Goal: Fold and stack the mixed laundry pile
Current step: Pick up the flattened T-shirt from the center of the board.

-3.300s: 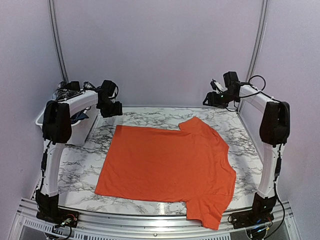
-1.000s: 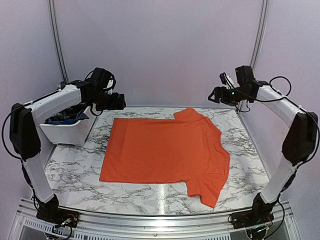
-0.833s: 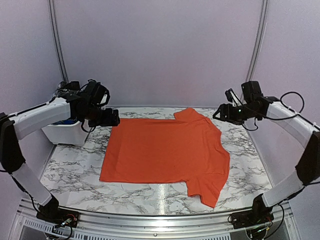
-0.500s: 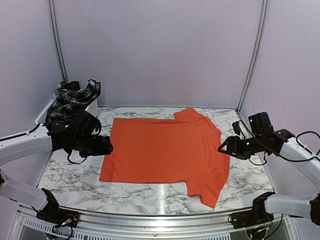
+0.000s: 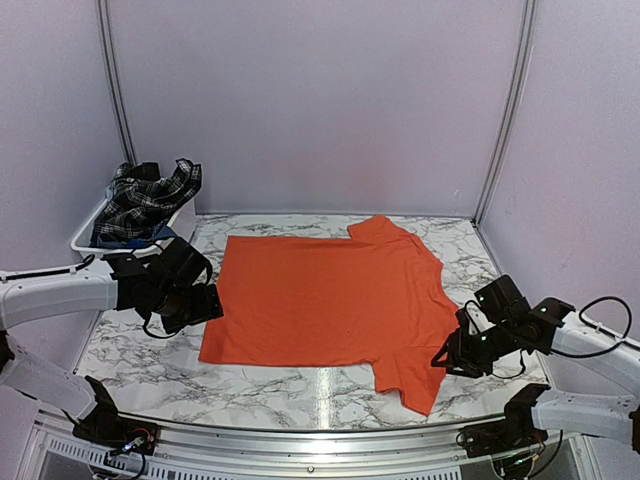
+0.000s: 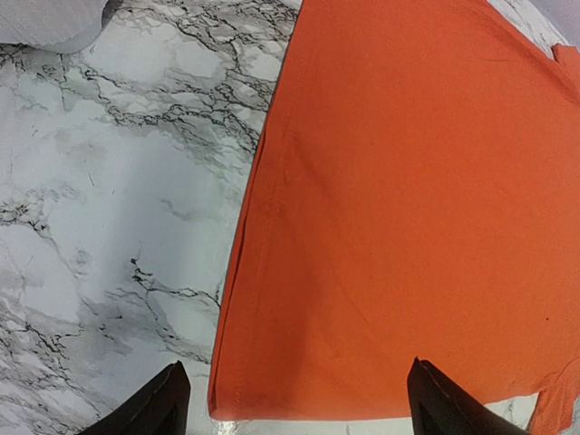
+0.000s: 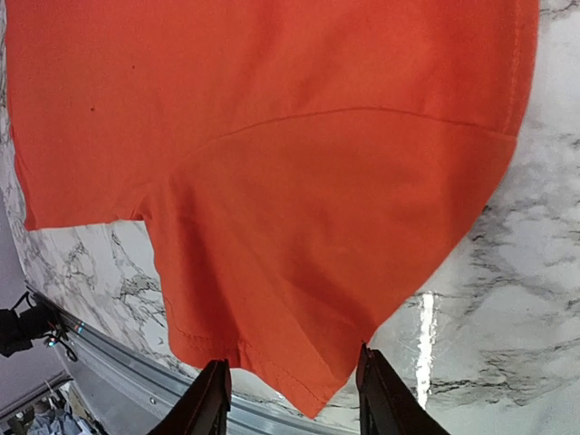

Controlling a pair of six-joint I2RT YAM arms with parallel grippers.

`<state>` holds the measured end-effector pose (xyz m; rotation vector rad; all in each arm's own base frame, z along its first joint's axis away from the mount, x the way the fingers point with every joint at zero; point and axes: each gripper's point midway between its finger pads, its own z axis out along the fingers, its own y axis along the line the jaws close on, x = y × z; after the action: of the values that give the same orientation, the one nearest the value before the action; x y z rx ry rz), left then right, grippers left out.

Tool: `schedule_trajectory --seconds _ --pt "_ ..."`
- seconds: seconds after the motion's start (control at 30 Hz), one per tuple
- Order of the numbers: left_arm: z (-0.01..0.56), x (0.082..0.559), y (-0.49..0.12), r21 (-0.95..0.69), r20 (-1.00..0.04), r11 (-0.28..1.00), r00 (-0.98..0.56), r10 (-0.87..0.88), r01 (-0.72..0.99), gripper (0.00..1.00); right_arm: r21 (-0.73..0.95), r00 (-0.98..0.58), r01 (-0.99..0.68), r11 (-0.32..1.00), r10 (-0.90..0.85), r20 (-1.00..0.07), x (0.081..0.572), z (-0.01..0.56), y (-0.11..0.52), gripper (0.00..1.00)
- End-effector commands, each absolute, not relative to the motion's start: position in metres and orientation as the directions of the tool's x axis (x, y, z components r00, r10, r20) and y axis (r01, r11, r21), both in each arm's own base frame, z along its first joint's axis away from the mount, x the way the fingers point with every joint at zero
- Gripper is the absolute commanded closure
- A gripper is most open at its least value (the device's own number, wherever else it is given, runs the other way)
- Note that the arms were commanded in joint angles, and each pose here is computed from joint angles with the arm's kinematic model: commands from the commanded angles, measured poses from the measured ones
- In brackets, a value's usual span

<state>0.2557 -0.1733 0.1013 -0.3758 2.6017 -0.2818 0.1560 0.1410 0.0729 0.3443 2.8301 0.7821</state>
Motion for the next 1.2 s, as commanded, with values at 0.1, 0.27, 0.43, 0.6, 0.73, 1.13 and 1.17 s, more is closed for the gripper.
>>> schedule_trajectory --seconds 0.1,0.27,0.43,0.6,0.73,1.13,1.17 --pt "0.104 0.261 -0.17 -0.273 -0.445 0.919 -0.809 -0.384 -0.286 0.14 0.409 -0.961 0.224 0.885 0.271 -0.061 0.145 0.059 0.141 0.59" --pt "0.099 0.259 -0.167 -0.26 -0.441 0.918 -0.809 -0.389 -0.3 0.14 0.368 -0.965 0.23 0.901 0.261 -0.035 0.139 0.05 0.14 0.6" --pt "0.097 0.258 -0.164 -0.253 -0.439 0.916 -0.807 -0.395 -0.31 0.14 0.349 -0.965 0.237 0.907 0.261 -0.024 0.139 0.041 0.14 0.62" --pt "0.095 0.258 -0.161 -0.241 -0.441 0.919 -0.808 -0.39 -0.312 0.14 0.301 -0.958 0.256 0.918 0.283 -0.049 0.144 0.033 0.132 0.64" --pt "0.093 0.258 -0.159 -0.235 -0.438 0.919 -0.809 -0.391 -0.317 0.14 0.296 -0.95 0.274 0.915 0.306 -0.065 0.148 0.03 0.13 0.66" --pt "0.09 0.257 -0.156 -0.228 -0.433 0.922 -0.816 -0.384 -0.313 0.14 0.295 -0.918 0.299 0.908 0.358 -0.171 0.159 0.055 0.117 0.69" --pt "0.089 0.257 -0.156 -0.226 -0.432 0.923 -0.817 -0.383 -0.313 0.14 0.289 -0.918 0.304 0.908 0.36 -0.164 0.158 0.052 0.116 0.69"
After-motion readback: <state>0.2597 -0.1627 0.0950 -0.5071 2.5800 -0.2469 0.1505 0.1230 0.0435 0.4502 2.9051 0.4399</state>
